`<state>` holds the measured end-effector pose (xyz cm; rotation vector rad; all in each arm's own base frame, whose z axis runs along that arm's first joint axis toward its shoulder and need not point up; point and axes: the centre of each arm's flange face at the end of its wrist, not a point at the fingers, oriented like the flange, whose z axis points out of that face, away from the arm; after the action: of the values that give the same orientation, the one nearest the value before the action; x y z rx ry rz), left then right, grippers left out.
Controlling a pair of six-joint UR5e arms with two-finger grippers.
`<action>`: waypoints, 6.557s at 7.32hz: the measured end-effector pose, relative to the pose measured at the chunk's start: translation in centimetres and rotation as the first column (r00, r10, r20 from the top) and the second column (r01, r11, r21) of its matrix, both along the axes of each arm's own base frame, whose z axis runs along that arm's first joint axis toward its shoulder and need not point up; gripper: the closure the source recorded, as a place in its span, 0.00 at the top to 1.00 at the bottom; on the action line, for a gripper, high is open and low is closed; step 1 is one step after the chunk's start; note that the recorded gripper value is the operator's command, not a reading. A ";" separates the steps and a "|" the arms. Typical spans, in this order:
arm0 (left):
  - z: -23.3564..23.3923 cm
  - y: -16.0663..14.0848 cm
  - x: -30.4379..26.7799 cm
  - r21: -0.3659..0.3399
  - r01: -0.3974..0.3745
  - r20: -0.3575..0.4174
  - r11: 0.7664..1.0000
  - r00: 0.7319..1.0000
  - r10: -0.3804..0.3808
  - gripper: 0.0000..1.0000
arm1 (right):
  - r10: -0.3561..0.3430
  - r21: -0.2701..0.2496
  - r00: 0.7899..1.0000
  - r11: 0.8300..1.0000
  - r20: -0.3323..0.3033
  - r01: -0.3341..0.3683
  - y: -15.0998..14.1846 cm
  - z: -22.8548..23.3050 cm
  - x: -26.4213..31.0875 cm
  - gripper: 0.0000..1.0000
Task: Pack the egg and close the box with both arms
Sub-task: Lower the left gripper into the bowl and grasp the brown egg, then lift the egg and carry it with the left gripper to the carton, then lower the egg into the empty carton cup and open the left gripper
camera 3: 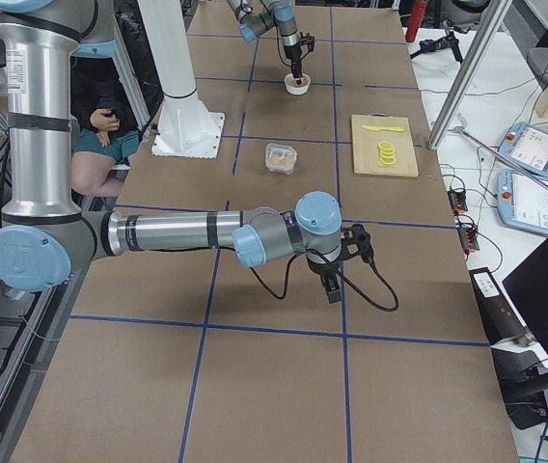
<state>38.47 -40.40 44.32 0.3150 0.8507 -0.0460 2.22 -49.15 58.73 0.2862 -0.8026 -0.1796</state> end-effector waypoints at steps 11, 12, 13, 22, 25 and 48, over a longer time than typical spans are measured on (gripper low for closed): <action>-4.1 0.5 -2.0 0.059 0.014 -0.069 0.998 0.998 -0.010 0.46 | -0.002 -0.006 1.000 1.000 -0.001 0.002 0.4 0.5 0.0 1.00; -5.2 0.6 -2.4 0.072 0.018 -0.089 0.997 0.996 -0.012 0.46 | -0.002 -0.007 1.000 1.000 -0.001 0.002 0.4 0.5 0.0 1.00; -6.7 0.6 -2.4 0.091 0.025 -0.117 0.996 0.993 -0.014 0.46 | -0.002 -0.007 1.000 1.000 -0.001 0.002 0.4 0.5 0.0 1.00; -22.5 0.8 9.3 0.523 0.149 -0.420 0.839 0.902 0.101 0.43 | 0.001 -0.013 1.000 1.000 -0.001 -0.001 0.4 0.6 0.0 1.00; -23.1 5.7 15.9 0.631 0.157 -0.460 0.760 0.864 0.204 0.40 | 0.007 -0.022 1.000 1.000 -0.001 -0.007 0.4 0.7 0.0 1.00; -26.2 9.0 27.2 0.875 0.053 -0.236 0.480 0.914 0.330 0.99 | 0.036 -0.051 0.999 0.998 -0.005 -0.037 1.3 2.0 1.5 1.00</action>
<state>65.69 -31.43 18.10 1.2551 1.2500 0.5401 3.71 -47.85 60.75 0.2516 -0.7967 -0.1249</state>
